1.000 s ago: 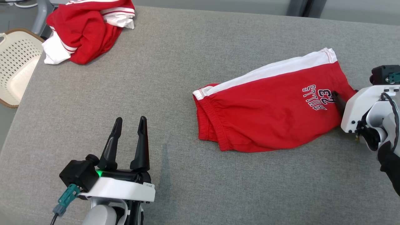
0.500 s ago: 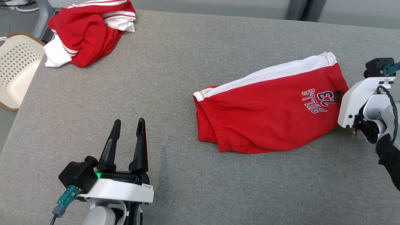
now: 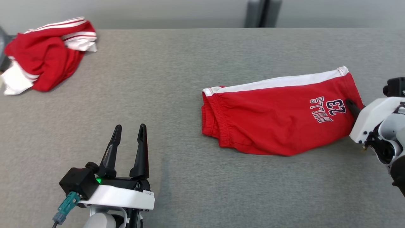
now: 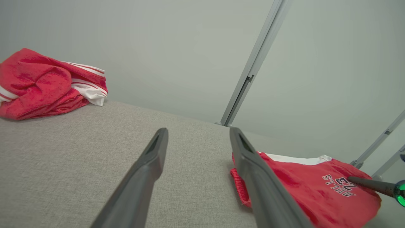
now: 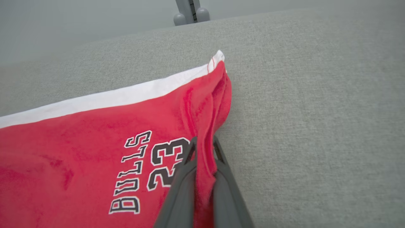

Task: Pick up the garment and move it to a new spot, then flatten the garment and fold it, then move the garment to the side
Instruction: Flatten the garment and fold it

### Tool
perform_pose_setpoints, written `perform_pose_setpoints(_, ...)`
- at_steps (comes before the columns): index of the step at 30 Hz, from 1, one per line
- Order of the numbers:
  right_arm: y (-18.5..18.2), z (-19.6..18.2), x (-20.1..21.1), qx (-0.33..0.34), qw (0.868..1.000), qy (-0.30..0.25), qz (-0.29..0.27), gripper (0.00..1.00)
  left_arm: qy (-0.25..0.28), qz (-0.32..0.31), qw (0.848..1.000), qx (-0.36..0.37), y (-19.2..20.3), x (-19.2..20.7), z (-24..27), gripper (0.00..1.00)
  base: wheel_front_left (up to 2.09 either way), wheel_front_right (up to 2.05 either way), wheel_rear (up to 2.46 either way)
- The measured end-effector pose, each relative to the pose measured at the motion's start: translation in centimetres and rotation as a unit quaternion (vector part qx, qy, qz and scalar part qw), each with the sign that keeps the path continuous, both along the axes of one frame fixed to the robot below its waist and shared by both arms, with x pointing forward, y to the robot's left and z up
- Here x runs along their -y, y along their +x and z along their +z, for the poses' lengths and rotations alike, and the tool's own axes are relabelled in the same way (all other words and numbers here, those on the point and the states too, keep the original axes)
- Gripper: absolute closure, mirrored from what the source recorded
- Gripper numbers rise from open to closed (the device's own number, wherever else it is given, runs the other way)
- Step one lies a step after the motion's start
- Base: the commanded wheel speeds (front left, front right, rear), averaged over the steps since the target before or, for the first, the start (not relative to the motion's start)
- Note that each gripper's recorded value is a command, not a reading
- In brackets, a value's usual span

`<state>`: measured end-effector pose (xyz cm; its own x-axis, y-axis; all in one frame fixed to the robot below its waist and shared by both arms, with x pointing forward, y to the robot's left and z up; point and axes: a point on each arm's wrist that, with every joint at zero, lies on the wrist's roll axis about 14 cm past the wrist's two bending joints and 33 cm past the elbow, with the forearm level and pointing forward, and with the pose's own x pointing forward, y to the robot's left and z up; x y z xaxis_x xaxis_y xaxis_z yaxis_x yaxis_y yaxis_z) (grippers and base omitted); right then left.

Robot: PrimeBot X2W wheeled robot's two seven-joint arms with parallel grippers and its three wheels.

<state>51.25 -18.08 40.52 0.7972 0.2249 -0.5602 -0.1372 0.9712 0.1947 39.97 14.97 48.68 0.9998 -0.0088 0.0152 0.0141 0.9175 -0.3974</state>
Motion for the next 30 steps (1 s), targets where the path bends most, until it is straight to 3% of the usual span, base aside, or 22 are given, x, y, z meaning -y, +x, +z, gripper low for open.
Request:
perform_pose_setpoints(9, -3.4, -0.5, 5.0, 0.004, 0.998, 0.015, -0.068, 1.0, -0.003, -0.05, 0.999, 0.002, 1.3, 3.1, -0.1, 0.0, 0.0, 0.0, 0.0)
perform_pose_setpoints(15, -3.1, 0.1, 4.6, 0.021, 0.997, 0.024, -0.07, 1.0, -0.003, -0.057, 0.998, 0.003, 1.4, 3.6, 0.0, 0.0, 0.0, 0.0, 0.0)
perform_pose_setpoints(22, -1.8, 3.0, 1.1, 0.064, 0.997, 0.045, -0.024, 1.0, -0.009, -0.043, 0.999, 0.012, 0.7, 2.8, 0.9, 0.0, 0.0, 0.0, 0.0)
perform_pose_setpoints(30, -1.8, 6.1, -6.9, 0.103, 0.989, 0.067, 0.086, 1.0, -0.013, -0.017, 0.999, 0.028, -0.4, 1.3, 2.2, 0.0, 0.0, 0.0, 0.0)
